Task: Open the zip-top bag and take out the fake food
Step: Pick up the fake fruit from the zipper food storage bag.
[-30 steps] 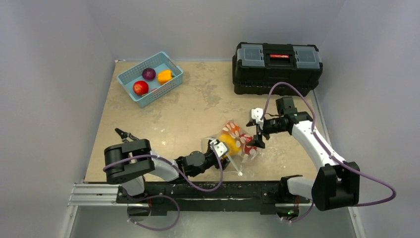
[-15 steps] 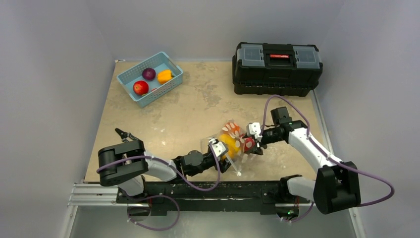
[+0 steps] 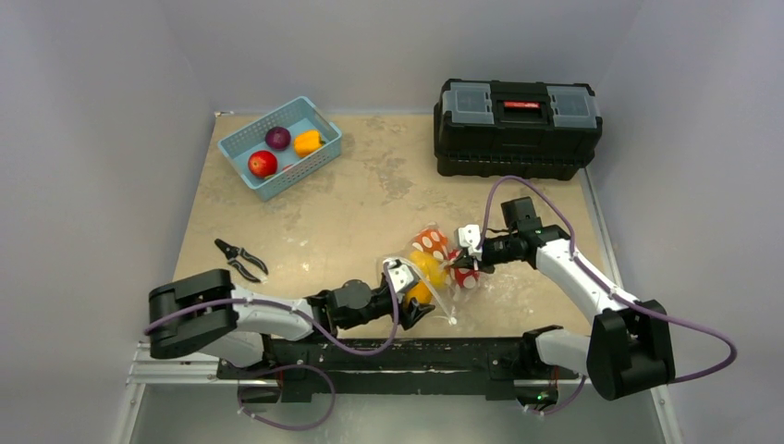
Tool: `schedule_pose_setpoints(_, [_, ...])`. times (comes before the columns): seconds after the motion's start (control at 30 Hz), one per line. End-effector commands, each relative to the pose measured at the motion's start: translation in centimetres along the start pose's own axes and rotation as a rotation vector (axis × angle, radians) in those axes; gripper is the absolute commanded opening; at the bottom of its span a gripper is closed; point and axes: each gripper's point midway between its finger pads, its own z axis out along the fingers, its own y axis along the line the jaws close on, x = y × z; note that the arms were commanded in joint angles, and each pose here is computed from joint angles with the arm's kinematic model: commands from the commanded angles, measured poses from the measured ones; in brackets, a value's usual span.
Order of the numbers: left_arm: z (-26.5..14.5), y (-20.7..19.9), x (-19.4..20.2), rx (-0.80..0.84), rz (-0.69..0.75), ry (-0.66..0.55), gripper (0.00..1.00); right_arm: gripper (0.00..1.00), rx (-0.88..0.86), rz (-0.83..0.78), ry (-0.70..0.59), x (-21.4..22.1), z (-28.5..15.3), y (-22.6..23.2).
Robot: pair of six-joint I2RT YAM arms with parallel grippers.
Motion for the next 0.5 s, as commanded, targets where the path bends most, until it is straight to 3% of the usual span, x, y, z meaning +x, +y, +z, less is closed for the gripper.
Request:
schedule_pose_setpoints(0.0, [-1.8,-0.1,-1.2,-0.007,-0.033,0.019,0.00,0.00,0.041,-0.041,0.006,-0.8,-0.5,-1.1])
schedule_pose_setpoints(0.47, [-5.2,0.5,-4.0,-0.063,-0.116,0.037,0.00,0.00,0.045,-0.035,0.014,-0.7,-0.6,-1.1])
